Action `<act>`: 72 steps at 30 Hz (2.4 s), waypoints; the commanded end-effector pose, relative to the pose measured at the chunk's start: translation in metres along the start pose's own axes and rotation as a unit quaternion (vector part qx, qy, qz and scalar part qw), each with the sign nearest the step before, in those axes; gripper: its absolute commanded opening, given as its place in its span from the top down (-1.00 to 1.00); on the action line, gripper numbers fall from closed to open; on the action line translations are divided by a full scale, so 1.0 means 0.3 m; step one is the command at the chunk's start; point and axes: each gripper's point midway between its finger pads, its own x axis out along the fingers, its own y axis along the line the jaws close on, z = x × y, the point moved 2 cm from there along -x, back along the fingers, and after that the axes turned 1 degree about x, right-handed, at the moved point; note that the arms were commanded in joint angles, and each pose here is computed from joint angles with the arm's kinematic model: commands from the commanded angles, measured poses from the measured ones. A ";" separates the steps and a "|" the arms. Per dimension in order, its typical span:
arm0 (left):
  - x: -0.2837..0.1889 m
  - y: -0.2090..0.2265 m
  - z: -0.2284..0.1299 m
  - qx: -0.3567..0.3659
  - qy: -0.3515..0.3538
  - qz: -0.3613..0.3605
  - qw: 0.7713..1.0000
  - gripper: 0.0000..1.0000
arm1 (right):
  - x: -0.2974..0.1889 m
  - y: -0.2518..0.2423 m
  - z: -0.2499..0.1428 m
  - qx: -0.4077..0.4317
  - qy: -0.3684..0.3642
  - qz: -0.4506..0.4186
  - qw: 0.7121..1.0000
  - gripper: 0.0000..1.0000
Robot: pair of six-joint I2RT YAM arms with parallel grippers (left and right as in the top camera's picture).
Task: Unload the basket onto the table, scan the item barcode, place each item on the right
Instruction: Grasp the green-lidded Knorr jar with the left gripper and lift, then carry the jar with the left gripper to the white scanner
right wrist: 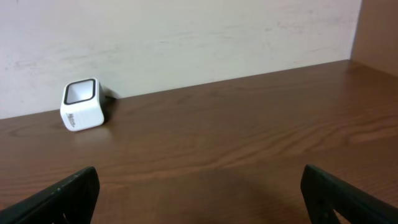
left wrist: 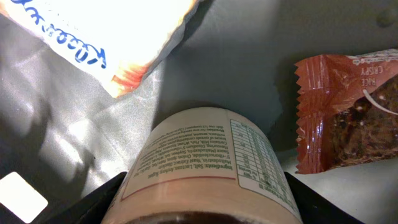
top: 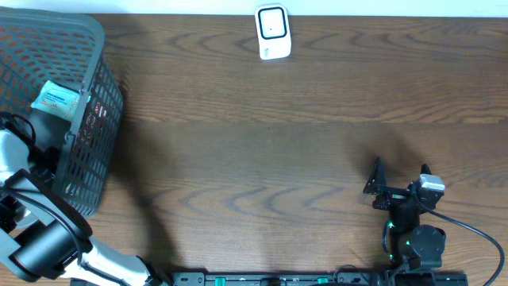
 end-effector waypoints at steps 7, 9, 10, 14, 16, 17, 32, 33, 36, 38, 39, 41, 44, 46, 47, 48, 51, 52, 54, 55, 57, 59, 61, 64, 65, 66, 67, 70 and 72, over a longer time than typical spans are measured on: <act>-0.190 -0.004 0.069 -0.006 -0.037 -0.012 0.999 -0.37 | -0.001 -0.012 0.001 -0.005 -0.002 -0.010 1.000 -0.98; -0.270 -0.014 0.084 -0.007 -0.059 -0.028 0.998 -0.37 | -0.001 -0.012 0.001 -0.005 -0.002 -0.010 1.000 -0.98; -0.319 -0.021 0.090 -0.008 -0.072 -0.041 0.997 -0.37 | -0.001 -0.012 0.001 -0.005 -0.002 -0.010 1.000 -0.99; -0.531 -0.083 0.087 0.002 -0.136 -0.126 0.983 -0.37 | -0.001 -0.012 0.001 -0.005 -0.002 -0.010 1.000 -0.99; -0.629 -0.111 0.071 0.011 -0.167 -0.167 0.972 -0.37 | -0.001 -0.012 0.001 -0.005 -0.002 -0.010 1.000 -0.99; -0.685 -0.122 0.060 0.017 -0.187 -0.187 0.964 -0.37 | -0.001 -0.012 0.001 -0.005 -0.002 -0.010 1.000 -0.98; -1.316 -0.462 -0.427 0.269 -0.349 -0.474 0.762 -0.37 | -0.001 -0.012 0.001 -0.005 -0.002 -0.010 1.000 -0.99; -1.316 -0.493 -0.462 0.288 -0.338 -0.482 0.756 -0.37 | -0.001 -0.012 0.001 -0.005 -0.002 -0.010 1.000 -0.99; -1.257 -0.632 -0.573 0.339 -0.285 -0.483 0.755 -0.37 | -0.001 -0.012 0.001 -0.005 -0.002 -0.010 1.000 -0.98; -1.202 -0.701 -0.600 0.340 -0.263 -0.462 0.775 -0.37 | -0.001 -0.012 0.001 -0.005 -0.002 -0.010 1.000 -0.98; -1.166 -0.741 -0.618 0.342 -0.250 -0.450 0.786 -0.37 | -0.001 -0.012 0.001 -0.005 -0.002 -0.010 1.000 -0.98; -1.066 -0.843 -0.674 0.344 -0.211 -0.419 0.813 -0.37 | -0.001 -0.012 0.001 -0.005 -0.002 -0.010 1.000 -0.99; -0.947 -0.931 -0.720 0.325 -0.178 -0.371 0.851 -0.37 | -0.001 -0.012 0.001 -0.005 -0.002 -0.010 1.000 -0.98; -0.856 -0.982 -0.744 0.297 -0.157 -0.332 0.882 -0.37 | -0.001 -0.012 0.001 -0.005 -0.002 -0.010 1.000 -0.98; -0.818 -1.001 -0.754 0.282 -0.149 -0.316 0.894 -0.37 | -0.001 -0.012 0.001 -0.005 -0.002 -0.010 1.000 -0.99; -0.782 -1.019 -0.764 0.266 -0.141 -0.301 0.905 -0.37 | -0.001 -0.012 0.001 -0.005 -0.002 -0.010 1.000 -0.99; -0.666 -1.079 -0.799 0.227 -0.123 -0.260 0.931 -0.37 | -0.001 -0.012 0.001 -0.005 -0.002 -0.010 1.000 -0.98; -0.626 -1.096 -0.809 0.216 -0.121 -0.244 0.938 -0.37 | -0.001 -0.012 0.001 -0.005 -0.002 -0.010 1.000 -0.99; -0.548 -1.124 -0.828 0.205 -0.119 -0.213 0.948 -0.37 | -0.001 -0.012 0.001 -0.005 -0.002 -0.010 1.000 -0.99; -0.515 -1.135 -0.838 0.202 -0.117 -0.201 0.951 -0.37 | -0.001 -0.012 0.001 -0.005 -0.002 -0.010 1.000 -0.98; -0.424 -1.159 -0.860 0.195 -0.114 -0.167 0.960 -0.37 | -0.001 -0.012 0.001 -0.005 -0.002 -0.010 1.000 -0.98; -0.360 -1.172 -0.879 0.190 -0.106 -0.147 0.965 -0.37 | -0.001 -0.012 0.001 -0.005 -0.002 -0.010 1.000 -0.99; -0.301 -1.181 -0.897 0.185 -0.097 -0.128 0.970 -0.37 | -0.001 -0.012 0.001 -0.005 -0.002 -0.010 1.000 -0.99; -0.232 -1.183 -0.911 0.182 -0.088 -0.103 0.974 -0.37 | -0.001 -0.012 0.001 -0.005 -0.002 -0.010 1.000 -0.99; -0.217 -1.176 -0.912 0.175 -0.085 -0.094 0.976 -0.37 | -0.001 -0.012 0.001 -0.005 -0.002 -0.010 1.000 -0.99; -0.207 -1.171 -0.912 0.169 -0.083 -0.088 0.978 -0.37 | -0.001 -0.012 0.001 -0.005 -0.002 -0.010 1.000 -0.99; -0.202 -1.171 -0.913 0.166 -0.082 -0.086 0.979 -0.37 | -0.001 -0.012 0.001 -0.005 -0.002 -0.010 1.000 -0.99; -0.198 -1.165 -0.909 0.139 -0.082 -0.083 0.983 -0.37 | -0.001 -0.012 0.001 -0.005 -0.002 -0.010 1.000 -0.99; -0.197 -1.160 -0.910 0.113 -0.078 -0.082 0.987 -0.37 | -0.001 -0.012 0.001 -0.005 -0.002 -0.010 1.000 -0.99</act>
